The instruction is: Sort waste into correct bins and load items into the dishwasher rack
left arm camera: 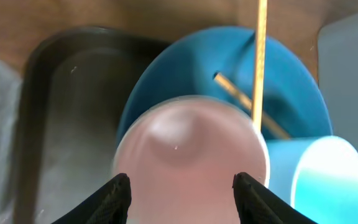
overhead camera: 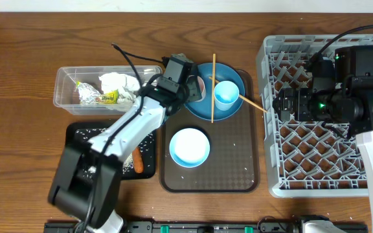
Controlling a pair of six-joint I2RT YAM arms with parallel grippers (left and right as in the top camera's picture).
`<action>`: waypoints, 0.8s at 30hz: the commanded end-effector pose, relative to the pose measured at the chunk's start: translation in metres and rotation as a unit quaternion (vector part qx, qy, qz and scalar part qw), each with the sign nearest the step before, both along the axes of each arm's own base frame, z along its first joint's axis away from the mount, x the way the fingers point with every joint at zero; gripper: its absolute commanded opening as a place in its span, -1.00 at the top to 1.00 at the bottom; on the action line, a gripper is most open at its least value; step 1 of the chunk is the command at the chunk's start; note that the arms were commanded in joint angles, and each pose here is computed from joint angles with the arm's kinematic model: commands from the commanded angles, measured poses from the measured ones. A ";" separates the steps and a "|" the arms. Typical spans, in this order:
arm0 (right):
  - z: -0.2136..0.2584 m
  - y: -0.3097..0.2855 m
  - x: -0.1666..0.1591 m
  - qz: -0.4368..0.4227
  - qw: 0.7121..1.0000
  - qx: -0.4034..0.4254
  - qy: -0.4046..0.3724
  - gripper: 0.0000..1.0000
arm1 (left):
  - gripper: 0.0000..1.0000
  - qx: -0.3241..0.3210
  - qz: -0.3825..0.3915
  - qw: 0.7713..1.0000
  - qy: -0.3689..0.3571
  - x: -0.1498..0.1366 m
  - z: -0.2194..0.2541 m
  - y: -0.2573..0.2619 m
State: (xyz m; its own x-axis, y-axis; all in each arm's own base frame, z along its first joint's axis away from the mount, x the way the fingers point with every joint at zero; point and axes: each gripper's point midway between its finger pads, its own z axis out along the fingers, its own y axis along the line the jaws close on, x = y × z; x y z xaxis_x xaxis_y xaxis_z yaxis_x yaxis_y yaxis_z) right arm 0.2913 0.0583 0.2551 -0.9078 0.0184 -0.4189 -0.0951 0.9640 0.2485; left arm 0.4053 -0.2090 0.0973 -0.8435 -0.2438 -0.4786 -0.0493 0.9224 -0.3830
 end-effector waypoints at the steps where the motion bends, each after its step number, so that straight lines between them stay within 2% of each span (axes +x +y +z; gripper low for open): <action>1: 0.004 -0.002 0.001 0.007 1.000 -0.009 -0.009 -0.98 | -0.12 -0.013 0.007 0.999 -0.048 0.000 0.049 0.006; 8: 0.003 -0.003 -0.002 0.008 1.000 -0.010 -0.002 -0.98 | -0.12 -0.020 0.009 0.996 -0.083 -0.003 0.081 0.010; 11: 0.001 -0.004 -0.004 0.012 1.000 -0.014 0.001 -0.98 | -0.12 -0.014 0.010 0.997 -0.076 0.000 0.070 0.009; 18: 0.001 -0.004 -0.005 0.012 1.000 -0.014 0.004 -0.98 | -0.11 0.015 0.018 0.999 -0.041 0.017 0.012 0.006; 22: 0.001 -0.004 -0.005 0.012 1.000 -0.014 0.005 -0.98 | 0.19 0.015 0.023 0.999 -0.021 0.019 -0.012 0.002; 24: 0.000 -0.005 -0.005 0.009 1.000 -0.019 0.004 -0.99 | 0.24 0.015 0.022 0.999 -0.020 0.020 -0.015 0.001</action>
